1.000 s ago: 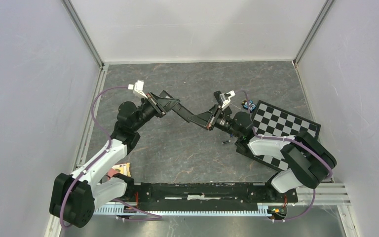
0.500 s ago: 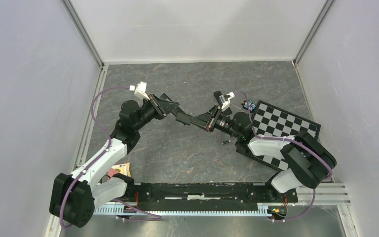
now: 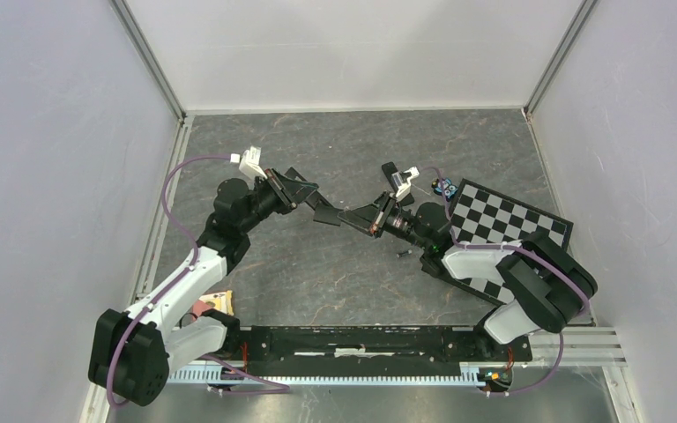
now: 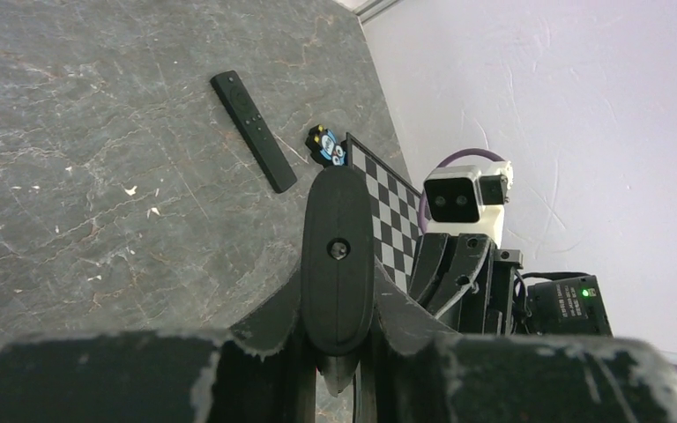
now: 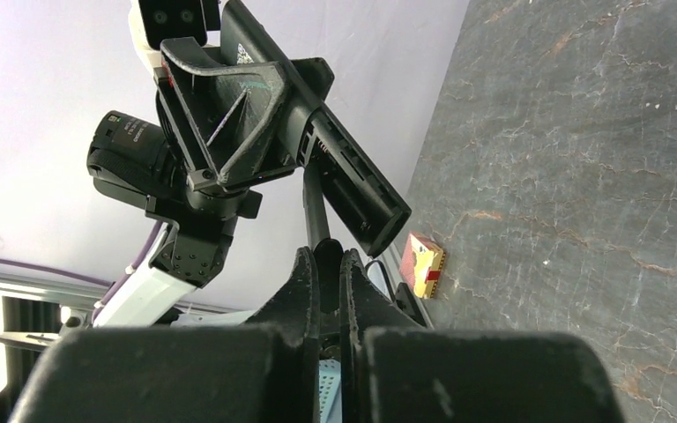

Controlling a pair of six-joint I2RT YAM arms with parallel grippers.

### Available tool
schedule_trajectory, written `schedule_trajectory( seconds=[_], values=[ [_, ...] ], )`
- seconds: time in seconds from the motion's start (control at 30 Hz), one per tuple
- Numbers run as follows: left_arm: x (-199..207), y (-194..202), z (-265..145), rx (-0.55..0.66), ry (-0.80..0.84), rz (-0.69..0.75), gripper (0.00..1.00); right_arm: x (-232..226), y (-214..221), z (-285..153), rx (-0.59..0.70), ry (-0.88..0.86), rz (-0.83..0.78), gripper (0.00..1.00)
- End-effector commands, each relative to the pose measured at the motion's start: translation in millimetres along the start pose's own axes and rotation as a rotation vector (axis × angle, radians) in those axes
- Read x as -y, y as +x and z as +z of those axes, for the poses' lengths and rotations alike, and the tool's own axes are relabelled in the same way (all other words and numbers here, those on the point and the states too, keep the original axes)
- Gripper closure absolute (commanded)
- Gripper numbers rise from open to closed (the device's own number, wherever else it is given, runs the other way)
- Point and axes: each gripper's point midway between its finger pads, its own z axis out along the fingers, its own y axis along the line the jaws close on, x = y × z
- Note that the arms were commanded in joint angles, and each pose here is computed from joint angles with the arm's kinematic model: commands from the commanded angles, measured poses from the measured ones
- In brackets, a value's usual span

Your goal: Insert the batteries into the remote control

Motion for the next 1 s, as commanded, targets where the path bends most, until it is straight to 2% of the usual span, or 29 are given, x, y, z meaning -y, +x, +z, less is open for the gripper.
schedule_trajectory(
  seconds=[0.0, 0.23, 0.4, 0.6, 0.8, 0.87, 0.97],
  values=[
    [-3.5, -14.3, 3.1, 0.052, -0.041, 0.039, 0.98, -15.7, -5.4, 2.7, 0.015, -0.058, -0.045, 1.00],
    [-43.9, -12.6, 1.4, 0.104, -0.191, 0.048, 0.98, -4.5, 0.9, -12.3, 0.017, -0.020, -0.083, 1.00],
    [-57.2, -15.7, -3.4, 0.146, -0.244, 0.061, 0.98, 55.0, 17.0, -39.0, -0.021, 0.186, -0.162, 1.00],
    [-44.1, -24.2, -8.5, 0.174, -0.206, 0.097, 0.98, 131.7, 31.4, -87.0, -0.097, 0.499, -0.266, 1.00],
    [-22.1, -19.6, -6.8, 0.138, -0.099, 0.104, 0.98, 167.4, 36.2, -111.3, -0.123, 0.658, -0.288, 0.99],
    [-13.8, -16.8, -6.3, 0.119, -0.056, 0.107, 0.98, 176.0, 37.9, -117.5, -0.131, 0.692, -0.293, 0.92],
    [-2.3, -13.5, -6.8, 0.087, -0.003, 0.131, 0.98, 181.1, 32.2, -124.5, -0.122, 0.741, -0.332, 0.65]
  ],
)
